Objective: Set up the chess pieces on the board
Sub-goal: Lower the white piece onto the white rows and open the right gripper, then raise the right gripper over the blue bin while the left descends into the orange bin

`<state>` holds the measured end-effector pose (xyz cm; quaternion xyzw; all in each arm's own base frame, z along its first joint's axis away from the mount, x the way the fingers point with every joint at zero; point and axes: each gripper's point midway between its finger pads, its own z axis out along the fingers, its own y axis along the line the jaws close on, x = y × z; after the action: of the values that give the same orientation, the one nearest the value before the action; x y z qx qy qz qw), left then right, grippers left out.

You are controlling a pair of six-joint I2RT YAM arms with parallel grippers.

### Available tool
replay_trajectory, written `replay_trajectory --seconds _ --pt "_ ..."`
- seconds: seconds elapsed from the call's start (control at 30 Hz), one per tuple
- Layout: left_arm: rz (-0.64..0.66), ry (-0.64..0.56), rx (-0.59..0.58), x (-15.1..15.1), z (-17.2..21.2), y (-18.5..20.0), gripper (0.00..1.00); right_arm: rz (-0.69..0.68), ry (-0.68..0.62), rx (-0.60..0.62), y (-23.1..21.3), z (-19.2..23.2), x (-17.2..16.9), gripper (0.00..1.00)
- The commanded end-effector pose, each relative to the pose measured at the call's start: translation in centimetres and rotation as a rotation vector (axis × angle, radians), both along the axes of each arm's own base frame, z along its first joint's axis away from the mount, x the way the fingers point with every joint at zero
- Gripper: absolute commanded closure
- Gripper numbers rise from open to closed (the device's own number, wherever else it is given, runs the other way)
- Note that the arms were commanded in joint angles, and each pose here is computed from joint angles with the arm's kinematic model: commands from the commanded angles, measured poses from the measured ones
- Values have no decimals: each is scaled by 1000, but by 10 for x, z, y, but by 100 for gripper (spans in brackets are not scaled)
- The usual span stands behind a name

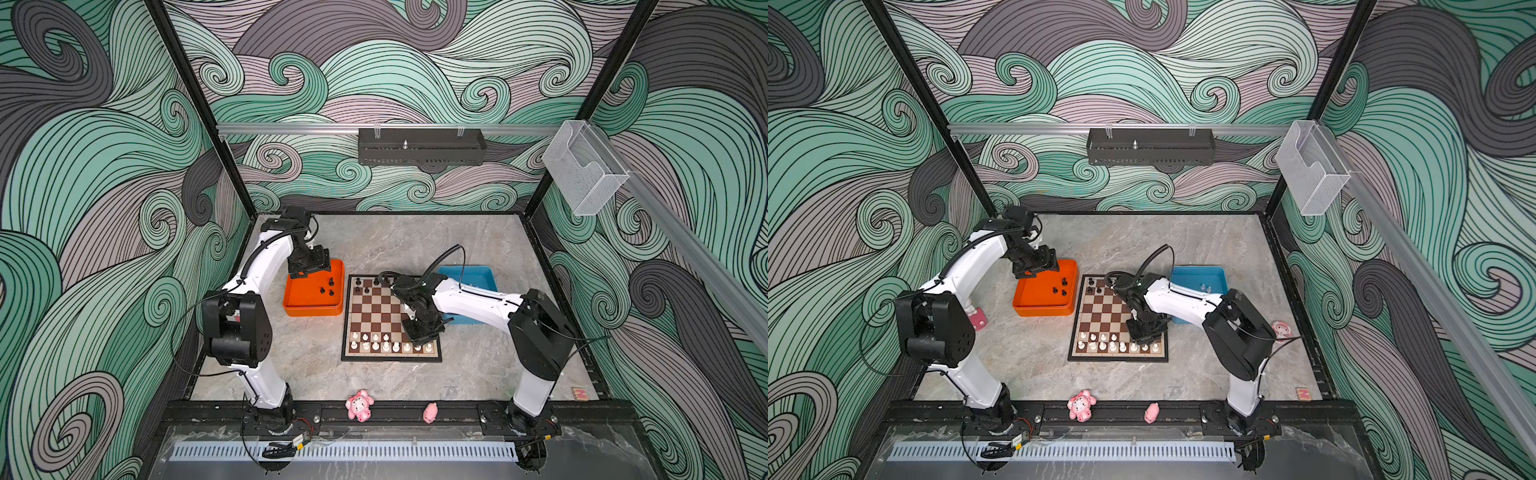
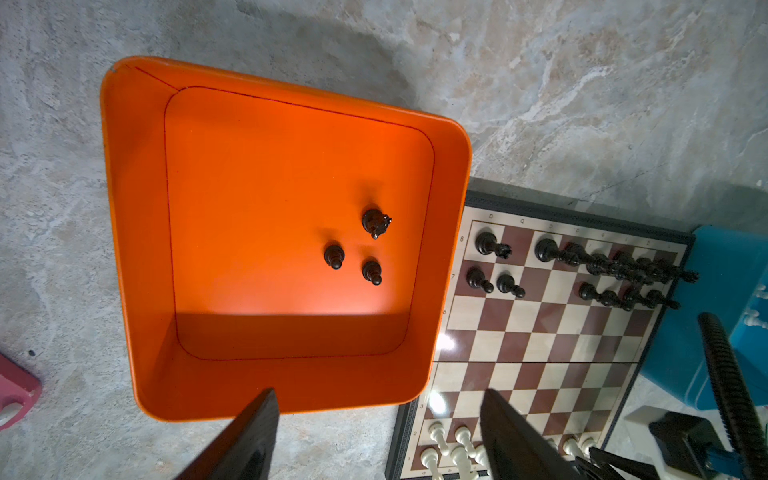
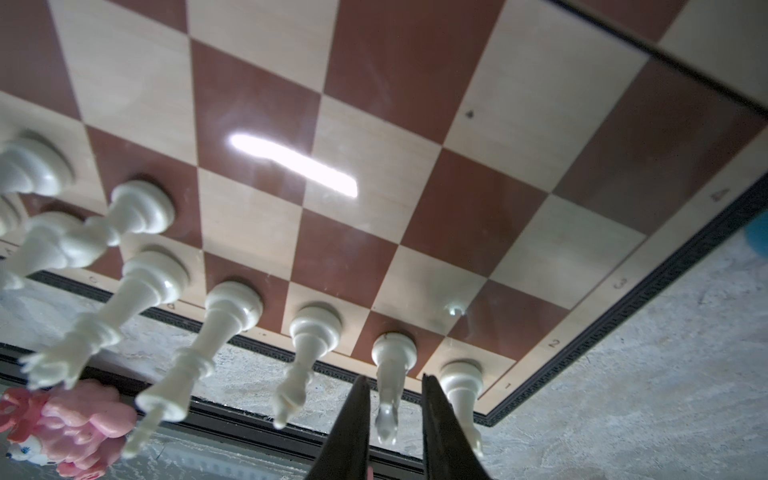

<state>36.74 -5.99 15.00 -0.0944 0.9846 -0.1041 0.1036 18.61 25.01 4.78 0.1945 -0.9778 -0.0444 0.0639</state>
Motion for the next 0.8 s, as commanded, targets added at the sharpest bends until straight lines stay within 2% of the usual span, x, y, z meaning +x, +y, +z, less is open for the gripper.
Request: replay_trajectory --seconds 0.0,0.17,0.33,0.43,0.57,0.77 --pt "4 -9 -6 -1 4 3 21 2 -71 8 0 26 10 74" --pt "13 -7 1 -1 4 4 21 5 -131 33 1 49 22 69" --pt "34 9 22 -3 3 9 20 -35 -211 90 -5 78 48 62" --pt "56 22 37 -2 1 13 18 -65 -274 115 -11 97 69 43" --pt "72 49 61 -3 -4 19 16 -135 -362 137 -30 123 98 1" --pt "74 82 78 -5 -15 23 8 -284 -453 221 -68 152 132 0"
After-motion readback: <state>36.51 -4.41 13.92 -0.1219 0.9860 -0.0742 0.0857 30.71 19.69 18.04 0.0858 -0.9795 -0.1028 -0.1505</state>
